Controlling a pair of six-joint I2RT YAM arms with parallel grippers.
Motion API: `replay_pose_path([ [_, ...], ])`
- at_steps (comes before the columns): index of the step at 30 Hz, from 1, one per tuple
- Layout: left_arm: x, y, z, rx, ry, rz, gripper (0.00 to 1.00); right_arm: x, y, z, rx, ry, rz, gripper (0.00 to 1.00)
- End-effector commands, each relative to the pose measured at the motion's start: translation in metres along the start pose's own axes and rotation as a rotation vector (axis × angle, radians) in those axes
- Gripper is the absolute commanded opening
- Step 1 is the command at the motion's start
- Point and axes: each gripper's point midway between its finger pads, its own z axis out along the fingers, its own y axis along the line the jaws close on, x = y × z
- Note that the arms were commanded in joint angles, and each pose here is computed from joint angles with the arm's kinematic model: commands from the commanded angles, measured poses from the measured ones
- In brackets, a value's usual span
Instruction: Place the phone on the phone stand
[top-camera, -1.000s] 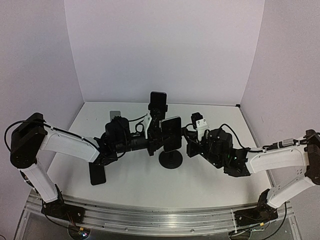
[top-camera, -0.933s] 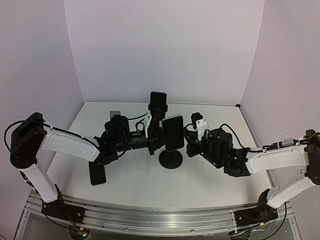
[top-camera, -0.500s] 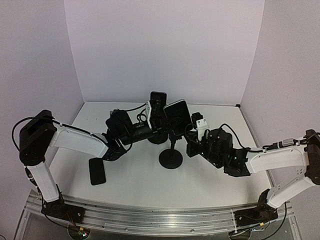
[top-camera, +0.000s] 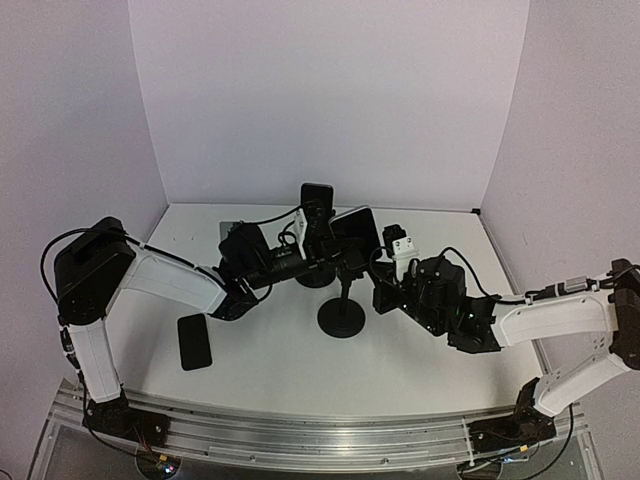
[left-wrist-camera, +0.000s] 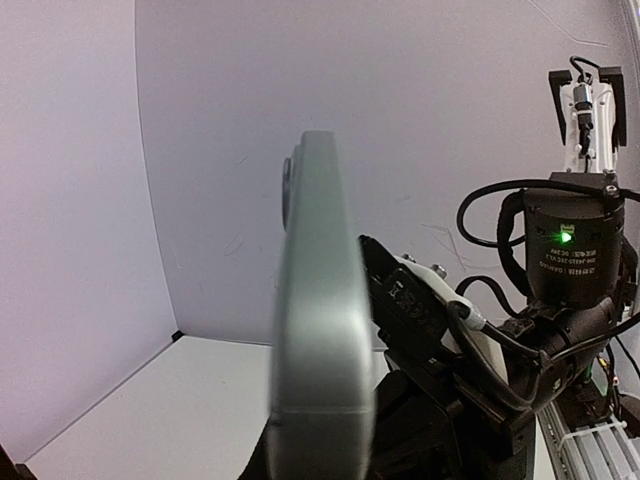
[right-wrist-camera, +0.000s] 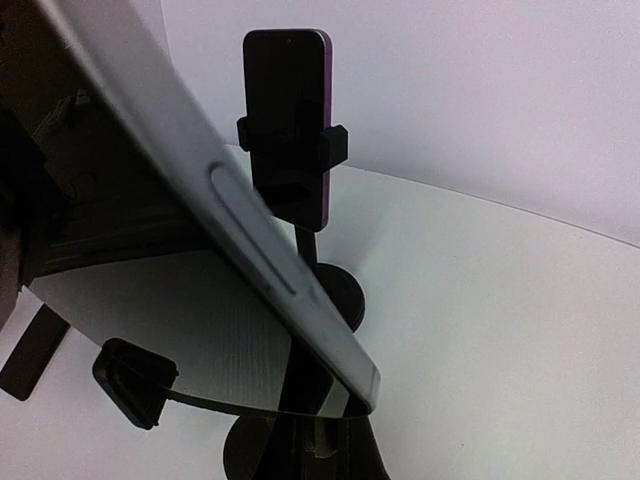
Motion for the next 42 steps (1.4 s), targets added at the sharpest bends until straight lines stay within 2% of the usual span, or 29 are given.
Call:
replay_pose_path([
  [1,-0.034,0.01,0.005,-0.004,-0.101,0.091,0.0,-0.031,0.012,-0.003,-0.052,-0.1,0.07,0.0],
  [8,0.011,0.013,-0.014,-0.005,0.112,-0.062,0.0,-0.036,0.007,-0.005,-0.029,-0.114,0.067,0.0],
  [15,0.049,0.022,-0.022,-0.08,0.266,-0.126,0.0,-0.036,0.004,0.003,0.009,-0.112,0.076,0.0],
  [20,0.079,0.032,-0.036,-0.189,0.403,-0.226,0.0,-0.041,-0.007,0.001,0.073,-0.126,0.116,0.0],
  [28,0.094,0.05,-0.047,-0.359,0.51,-0.251,0.0,-0.036,-0.026,0.002,0.199,-0.09,0.141,0.0],
  [35,0.096,0.042,-0.053,-0.354,0.565,-0.239,0.0,-0.036,-0.038,0.002,0.278,-0.089,0.165,0.0],
  [42,0.084,0.032,-0.06,-0.307,0.562,-0.247,0.0,-0.032,-0.042,0.005,0.307,-0.05,0.131,0.0],
])
